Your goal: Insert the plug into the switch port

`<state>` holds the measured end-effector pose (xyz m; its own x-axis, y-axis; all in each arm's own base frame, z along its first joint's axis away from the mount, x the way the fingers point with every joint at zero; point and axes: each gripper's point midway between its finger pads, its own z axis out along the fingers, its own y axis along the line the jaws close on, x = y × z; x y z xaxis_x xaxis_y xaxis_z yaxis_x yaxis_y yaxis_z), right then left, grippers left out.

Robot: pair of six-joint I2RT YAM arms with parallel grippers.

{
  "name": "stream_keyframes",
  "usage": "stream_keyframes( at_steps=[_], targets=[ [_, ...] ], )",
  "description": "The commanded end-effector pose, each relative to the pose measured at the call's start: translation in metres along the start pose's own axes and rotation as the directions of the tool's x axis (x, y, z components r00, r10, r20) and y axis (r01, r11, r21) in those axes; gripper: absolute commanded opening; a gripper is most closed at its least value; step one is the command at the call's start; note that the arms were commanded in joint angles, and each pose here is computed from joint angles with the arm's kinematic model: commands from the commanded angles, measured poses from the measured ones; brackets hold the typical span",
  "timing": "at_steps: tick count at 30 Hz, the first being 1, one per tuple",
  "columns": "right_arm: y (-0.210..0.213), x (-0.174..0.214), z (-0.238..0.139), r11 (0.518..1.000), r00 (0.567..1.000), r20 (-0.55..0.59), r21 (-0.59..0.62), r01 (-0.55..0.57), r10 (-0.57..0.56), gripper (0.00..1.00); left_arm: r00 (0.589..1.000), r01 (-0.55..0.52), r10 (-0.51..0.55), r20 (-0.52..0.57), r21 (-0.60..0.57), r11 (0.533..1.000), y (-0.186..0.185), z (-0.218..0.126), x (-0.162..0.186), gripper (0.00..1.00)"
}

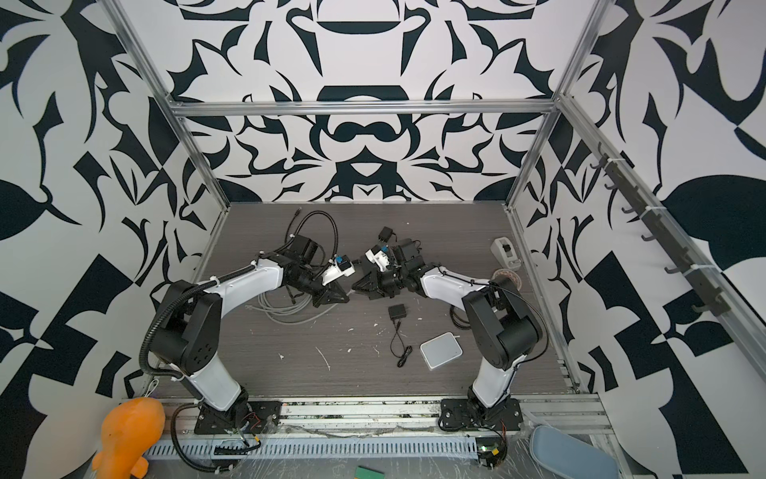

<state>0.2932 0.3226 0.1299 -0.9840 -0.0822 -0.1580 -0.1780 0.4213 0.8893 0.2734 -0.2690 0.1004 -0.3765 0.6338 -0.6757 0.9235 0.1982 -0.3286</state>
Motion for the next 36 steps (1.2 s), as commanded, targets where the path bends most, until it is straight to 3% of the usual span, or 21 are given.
stream_keyframes(
  at_steps=[1,5,11,18,23,25,28,32,36],
  targets=[
    [0.009,-0.001,0.001,0.997,0.997,-0.016,-0.02,-0.081,0.08,0.02,1.0,-0.013,0.013,0.013,-0.02,1.0,0.005,-0.004,-0.006,0.13],
    [0.008,0.001,0.003,0.982,0.981,-0.044,-0.02,-0.19,0.189,0.0,0.999,-0.033,0.034,0.026,-0.047,0.998,0.007,-0.007,-0.011,0.2],
    [0.007,0.0,0.007,0.952,0.95,-0.068,-0.02,-0.307,0.305,0.0,0.998,-0.042,0.045,0.037,-0.067,0.997,0.008,-0.008,-0.017,0.21],
    [-0.003,0.0,0.012,0.872,0.87,-0.074,-0.018,-0.49,0.487,0.0,0.996,-0.073,0.067,-0.05,-0.11,0.991,0.009,-0.001,-0.004,0.22],
    [0.001,0.001,0.011,0.837,0.833,-0.1,-0.014,-0.547,0.544,0.01,0.994,-0.084,0.076,-0.077,-0.103,0.991,0.005,0.002,0.002,0.0],
    [0.002,0.003,0.01,0.837,0.832,-0.107,0.004,-0.547,0.545,0.04,0.995,-0.086,0.081,-0.061,-0.086,0.993,0.001,0.0,-0.001,0.0],
    [0.0,0.004,0.003,0.855,0.849,-0.104,0.034,-0.518,0.519,0.2,0.995,-0.093,0.092,-0.024,-0.043,0.995,-0.009,-0.002,-0.008,0.0],
    [0.011,-0.011,-0.021,0.906,0.905,-0.061,-0.029,-0.423,0.421,0.39,0.997,-0.072,0.072,-0.007,0.013,0.997,-0.02,-0.006,-0.012,0.0],
    [0.018,-0.022,-0.058,0.942,0.945,-0.003,-0.087,-0.325,0.326,0.46,1.0,-0.025,0.026,-0.006,0.08,0.996,-0.028,-0.01,-0.01,0.0]
  ],
)
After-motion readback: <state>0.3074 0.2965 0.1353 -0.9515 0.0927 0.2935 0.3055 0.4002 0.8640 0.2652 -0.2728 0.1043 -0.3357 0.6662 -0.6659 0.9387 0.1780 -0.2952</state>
